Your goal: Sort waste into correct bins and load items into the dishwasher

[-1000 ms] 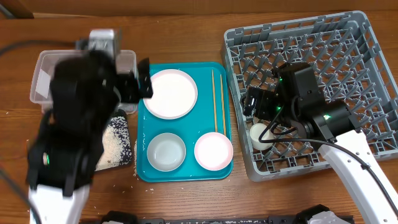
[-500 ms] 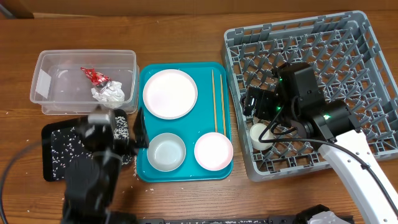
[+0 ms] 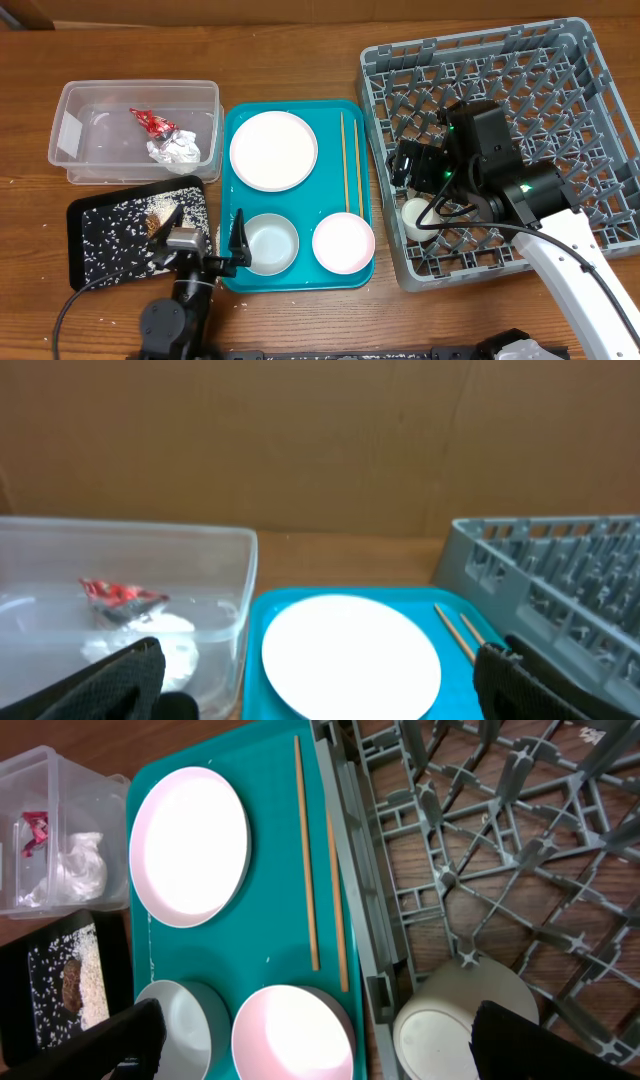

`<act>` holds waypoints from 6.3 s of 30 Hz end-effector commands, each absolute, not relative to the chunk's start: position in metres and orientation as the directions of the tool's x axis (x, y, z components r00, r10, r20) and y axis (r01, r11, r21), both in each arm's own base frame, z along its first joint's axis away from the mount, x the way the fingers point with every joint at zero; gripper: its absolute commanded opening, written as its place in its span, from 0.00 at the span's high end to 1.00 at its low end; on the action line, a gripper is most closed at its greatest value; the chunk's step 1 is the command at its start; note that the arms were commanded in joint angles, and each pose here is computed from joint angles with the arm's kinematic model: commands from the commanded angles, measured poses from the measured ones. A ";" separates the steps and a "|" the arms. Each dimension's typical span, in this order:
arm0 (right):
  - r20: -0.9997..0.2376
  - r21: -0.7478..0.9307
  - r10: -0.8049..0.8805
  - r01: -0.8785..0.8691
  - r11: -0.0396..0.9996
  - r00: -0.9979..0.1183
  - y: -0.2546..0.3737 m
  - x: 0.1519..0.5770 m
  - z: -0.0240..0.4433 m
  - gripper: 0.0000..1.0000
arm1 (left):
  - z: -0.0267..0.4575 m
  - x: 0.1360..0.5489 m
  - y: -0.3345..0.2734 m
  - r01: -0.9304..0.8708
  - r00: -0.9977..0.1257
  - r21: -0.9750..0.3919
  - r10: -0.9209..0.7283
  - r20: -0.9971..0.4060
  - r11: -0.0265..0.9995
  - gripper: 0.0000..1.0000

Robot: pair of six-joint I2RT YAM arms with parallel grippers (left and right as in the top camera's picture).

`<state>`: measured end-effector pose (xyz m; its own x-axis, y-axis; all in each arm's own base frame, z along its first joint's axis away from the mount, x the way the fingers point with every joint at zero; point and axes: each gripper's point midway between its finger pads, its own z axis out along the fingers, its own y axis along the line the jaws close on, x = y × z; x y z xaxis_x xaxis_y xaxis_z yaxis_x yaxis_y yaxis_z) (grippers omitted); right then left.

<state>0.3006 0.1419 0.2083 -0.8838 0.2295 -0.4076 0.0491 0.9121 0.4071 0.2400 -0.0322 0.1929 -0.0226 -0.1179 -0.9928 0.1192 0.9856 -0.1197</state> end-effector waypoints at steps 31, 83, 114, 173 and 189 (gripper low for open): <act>-0.370 0.647 0.176 -0.117 0.754 -0.912 0.203 0.296 0.242 0.05 | 0.156 0.244 -0.033 0.113 -0.090 -0.128 -0.118 -0.989 0.985 0.00; -0.342 0.418 -0.301 -0.431 0.799 -0.890 0.374 0.276 0.072 0.96 | 0.156 0.244 -0.033 0.113 -0.090 -0.128 -0.118 -0.989 0.985 0.00; -0.775 -0.524 0.030 0.669 0.527 -0.631 -0.039 0.369 0.249 0.96 | 0.156 0.244 -0.033 0.113 -0.090 -0.128 -0.118 -0.989 0.985 0.00; -0.430 -0.857 -0.272 0.294 0.424 -0.861 0.009 0.400 0.174 0.96 | 0.156 0.244 -0.033 0.113 -0.090 -0.128 -0.118 -0.989 0.985 0.00; -0.410 -0.761 -0.346 0.108 0.640 -0.844 0.097 0.381 0.170 0.55 | 0.156 0.244 -0.033 0.113 -0.090 -0.128 -0.118 -0.989 0.985 0.00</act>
